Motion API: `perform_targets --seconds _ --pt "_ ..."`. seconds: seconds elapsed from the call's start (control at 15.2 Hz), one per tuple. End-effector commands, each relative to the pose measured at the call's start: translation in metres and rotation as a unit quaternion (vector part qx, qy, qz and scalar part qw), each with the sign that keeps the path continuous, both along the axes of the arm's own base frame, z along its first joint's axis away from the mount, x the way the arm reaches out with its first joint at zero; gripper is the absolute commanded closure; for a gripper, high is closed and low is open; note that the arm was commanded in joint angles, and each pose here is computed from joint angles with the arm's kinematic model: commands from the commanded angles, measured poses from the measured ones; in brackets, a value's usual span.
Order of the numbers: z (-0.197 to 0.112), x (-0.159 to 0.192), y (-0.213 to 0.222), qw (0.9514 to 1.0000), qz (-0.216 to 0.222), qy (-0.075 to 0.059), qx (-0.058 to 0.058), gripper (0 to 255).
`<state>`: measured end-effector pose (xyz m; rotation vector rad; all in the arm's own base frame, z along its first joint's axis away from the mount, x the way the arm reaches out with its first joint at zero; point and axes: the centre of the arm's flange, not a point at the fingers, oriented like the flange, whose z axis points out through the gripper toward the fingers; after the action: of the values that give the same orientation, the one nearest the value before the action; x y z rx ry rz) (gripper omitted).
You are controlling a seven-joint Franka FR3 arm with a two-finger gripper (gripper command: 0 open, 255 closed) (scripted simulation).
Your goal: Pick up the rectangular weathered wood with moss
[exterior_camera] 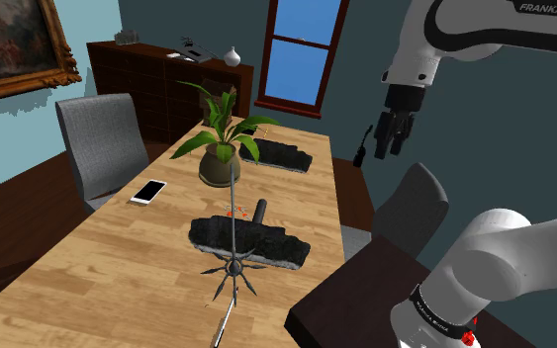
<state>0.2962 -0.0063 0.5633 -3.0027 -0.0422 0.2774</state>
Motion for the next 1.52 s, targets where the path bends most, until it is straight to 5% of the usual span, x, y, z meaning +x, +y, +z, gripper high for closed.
perform_targets --seconds 0.0,0.73,1.45 --pt "0.000 0.000 0.000 1.0000 0.000 0.000 0.000 0" --pt "-0.104 0.089 0.040 0.9952 0.094 -0.024 0.012 0" --pt "-0.203 0.173 0.098 0.9809 0.187 -0.048 0.023 0"
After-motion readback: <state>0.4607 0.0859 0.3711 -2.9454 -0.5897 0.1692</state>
